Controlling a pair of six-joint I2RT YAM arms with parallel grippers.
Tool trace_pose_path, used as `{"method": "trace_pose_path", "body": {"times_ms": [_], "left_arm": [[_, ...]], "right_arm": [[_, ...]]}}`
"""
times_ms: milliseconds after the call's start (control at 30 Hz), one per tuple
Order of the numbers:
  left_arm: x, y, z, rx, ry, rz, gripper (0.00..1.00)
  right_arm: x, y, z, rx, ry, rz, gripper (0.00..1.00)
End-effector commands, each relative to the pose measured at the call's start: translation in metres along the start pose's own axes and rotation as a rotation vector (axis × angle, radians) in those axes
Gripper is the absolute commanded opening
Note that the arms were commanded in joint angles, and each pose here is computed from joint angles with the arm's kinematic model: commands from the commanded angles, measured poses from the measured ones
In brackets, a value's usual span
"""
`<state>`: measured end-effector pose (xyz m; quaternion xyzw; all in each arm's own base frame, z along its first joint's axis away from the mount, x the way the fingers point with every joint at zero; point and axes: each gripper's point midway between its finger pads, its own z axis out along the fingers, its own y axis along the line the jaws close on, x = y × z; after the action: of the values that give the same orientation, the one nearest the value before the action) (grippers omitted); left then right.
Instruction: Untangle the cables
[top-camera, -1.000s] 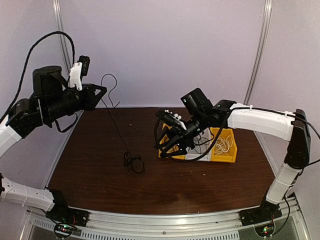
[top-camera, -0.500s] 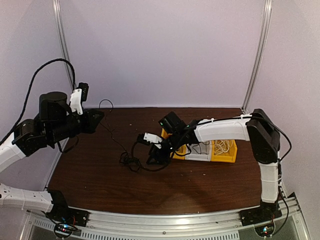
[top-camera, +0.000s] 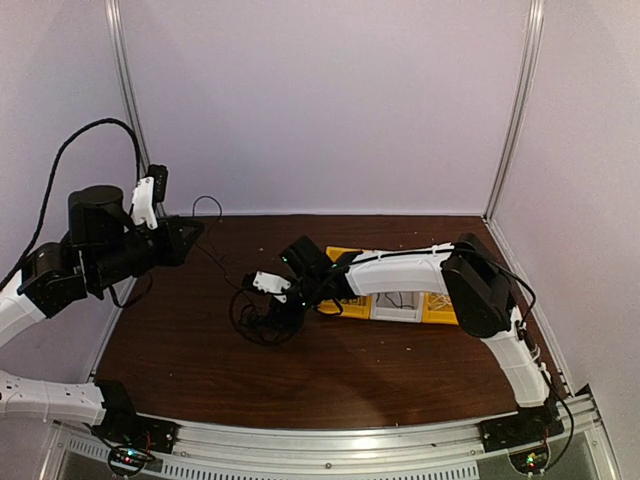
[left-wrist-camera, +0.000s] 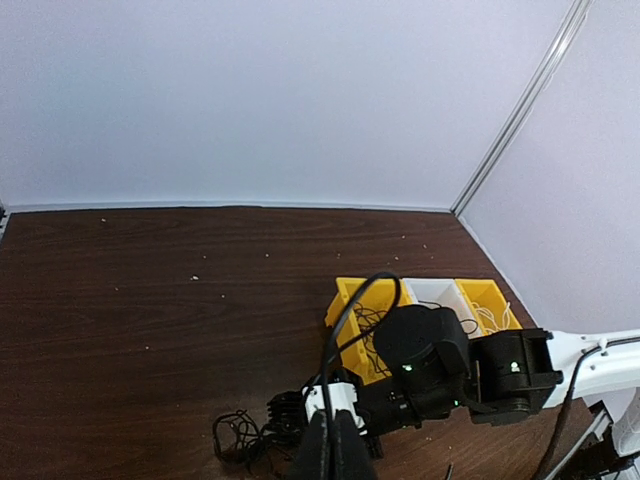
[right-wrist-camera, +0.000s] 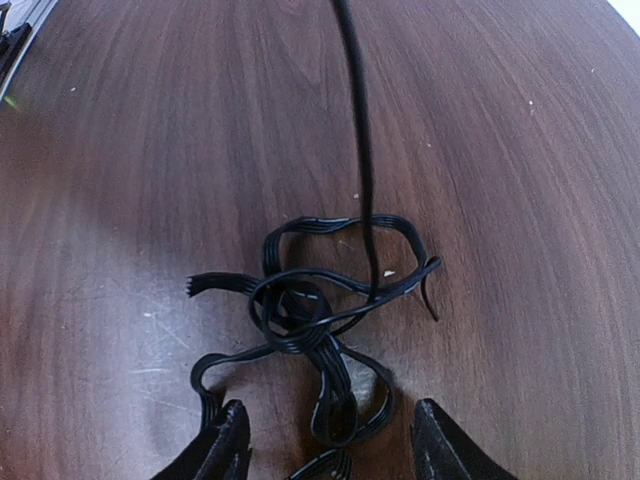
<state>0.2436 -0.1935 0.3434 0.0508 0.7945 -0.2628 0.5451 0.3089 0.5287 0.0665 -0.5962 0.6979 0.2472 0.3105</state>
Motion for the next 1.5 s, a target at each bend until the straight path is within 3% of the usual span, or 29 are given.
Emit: {"method": "trace_pose_path", "body": {"times_ms": [0,133,233,267,433,700,867,967,1333,1467], "left_arm": [[-0.011,-0.008,-0.002,0.039,-0.042,-0.033,0.0],[-0.023,-0.012,-0.005,0.046,-0.06,-0.023,0.0],[-0.039,-0.016,-0.012,0.048,-0.087,-0.009,0.0],[-0.044,-0.017,-0.014,0.044,-0.097,0.001,0.0],[-0.104,-0.026,-0.039,0.023,-0.222,0.073,0.0],[-0.259,-0.049,-0.132,-0.034,-0.594,0.187,0.0],[-0.304,-0.051,-0.17,-0.079,-0.771,0.216,0.0],[-0.297,-0.052,-0.153,-0.094,-0.75,0.231,0.0],[-0.182,-0.046,-0.053,-0.028,-0.462,0.223,0.0],[-0.148,-0.033,-0.036,-0.035,-0.406,0.188,0.0]], "right_arm": [[0.004,-0.005,0.016,0.013,0.015,0.023,0.54],[0.013,-0.006,0.025,0.012,0.037,0.032,0.39],[0.022,-0.004,0.028,0.005,0.052,0.041,0.04],[0.024,-0.002,0.028,-0.004,0.056,0.045,0.0],[0.033,0.011,0.015,-0.034,0.071,0.059,0.0],[0.089,0.038,-0.016,-0.059,0.167,0.046,0.0],[0.115,0.046,-0.026,-0.05,0.203,0.037,0.0],[0.108,0.047,-0.032,-0.061,0.198,0.031,0.0],[0.03,0.042,-0.12,0.014,0.063,-0.091,0.42],[0.015,0.035,-0.155,0.079,0.017,-0.113,0.47]]}}
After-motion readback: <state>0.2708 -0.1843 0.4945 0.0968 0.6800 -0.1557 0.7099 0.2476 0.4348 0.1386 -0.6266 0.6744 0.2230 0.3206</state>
